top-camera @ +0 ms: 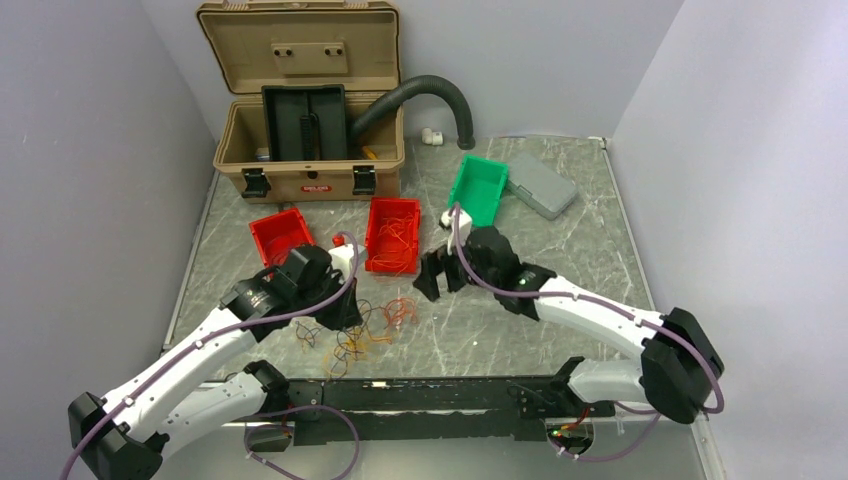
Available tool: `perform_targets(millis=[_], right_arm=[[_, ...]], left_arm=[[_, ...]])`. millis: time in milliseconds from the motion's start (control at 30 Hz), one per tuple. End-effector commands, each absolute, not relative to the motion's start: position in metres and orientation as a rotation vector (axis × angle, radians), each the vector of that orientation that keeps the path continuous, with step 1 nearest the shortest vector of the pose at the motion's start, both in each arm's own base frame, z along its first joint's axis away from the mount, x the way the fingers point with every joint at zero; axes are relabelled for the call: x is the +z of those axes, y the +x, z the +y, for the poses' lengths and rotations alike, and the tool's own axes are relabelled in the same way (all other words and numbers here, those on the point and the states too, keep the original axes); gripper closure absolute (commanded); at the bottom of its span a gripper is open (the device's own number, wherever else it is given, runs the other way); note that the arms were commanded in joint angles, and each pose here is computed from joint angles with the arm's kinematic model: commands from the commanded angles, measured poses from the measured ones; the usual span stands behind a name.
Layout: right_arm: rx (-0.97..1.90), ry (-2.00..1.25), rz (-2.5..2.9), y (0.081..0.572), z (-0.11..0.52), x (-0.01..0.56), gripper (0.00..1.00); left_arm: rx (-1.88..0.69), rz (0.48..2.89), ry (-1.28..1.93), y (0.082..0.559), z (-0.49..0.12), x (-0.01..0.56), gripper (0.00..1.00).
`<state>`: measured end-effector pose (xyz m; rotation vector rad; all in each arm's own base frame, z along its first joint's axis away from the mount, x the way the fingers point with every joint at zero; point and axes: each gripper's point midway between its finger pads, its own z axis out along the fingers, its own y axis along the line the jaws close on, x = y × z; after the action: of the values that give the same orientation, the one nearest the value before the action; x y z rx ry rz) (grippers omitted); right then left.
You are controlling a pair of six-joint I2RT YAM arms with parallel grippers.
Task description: Untangle the cables
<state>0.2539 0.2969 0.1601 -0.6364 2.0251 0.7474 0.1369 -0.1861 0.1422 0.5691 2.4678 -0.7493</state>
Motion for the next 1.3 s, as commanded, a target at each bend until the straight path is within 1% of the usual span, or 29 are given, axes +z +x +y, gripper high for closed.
perform_targets(millis=[0, 100, 300, 533, 600, 633, 700, 767, 800, 1067, 1167, 1267], right_arm=[[0.916, -0.693, 1.933, 0.219, 0.303, 0.16, 0.03], [0.949, -0.758, 1.921, 0.202, 0.308, 0.144, 0.04], [1.003, -0.845, 1.907, 0.194, 0.335, 0.124, 0.08], [1.046, -0.931, 1.892, 0.196, 0.373, 0.105, 0.21], [1.044, -0.927, 1.888, 0.199, 0.38, 0.098, 0.31], [1.044, -0.922, 1.89, 0.2, 0.382, 0.095, 0.38], [1.038, -0.9, 1.898, 0.203, 0.384, 0.092, 0.61], [1.021, -0.859, 1.903, 0.206, 0.38, 0.093, 0.89], [0.998, -0.825, 1.905, 0.208, 0.375, 0.095, 0.99], [0.698, -0.522, 1.996, 0.222, 0.293, 0.109, 1.0], [0.688, -0.464, 1.966, 0.216, 0.271, 0.127, 1.0], [0.613, -0.364, 1.991, 0.219, 0.247, 0.135, 1.0]], left_arm=[[-0.758, 2.394, 0.59, 0.144, -0.19, 0.165, 1.0], [-0.75, 2.387, 0.589, 0.145, -0.189, 0.169, 1.0], [-0.728, 2.381, 0.583, 0.147, -0.186, 0.173, 1.0], [-0.709, 2.369, 0.573, 0.148, -0.183, 0.178, 1.0], [-0.707, 2.367, 0.573, 0.149, -0.182, 0.18, 1.0], [-0.705, 2.367, 0.574, 0.149, -0.182, 0.181, 1.0], [-0.7, 2.361, 0.577, 0.15, -0.182, 0.183, 1.0], [-0.682, 2.358, 0.572, 0.152, -0.18, 0.184, 1.0], [-0.669, 2.357, 0.568, 0.153, -0.179, 0.184, 1.0], [-0.584, 2.342, 0.472, 0.167, -0.167, 0.188, 1.0], [-0.592, 2.32, 0.471, 0.17, -0.168, 0.192, 1.0], [-0.576, 2.324, 0.47, 0.172, -0.166, 0.192, 1.0]])
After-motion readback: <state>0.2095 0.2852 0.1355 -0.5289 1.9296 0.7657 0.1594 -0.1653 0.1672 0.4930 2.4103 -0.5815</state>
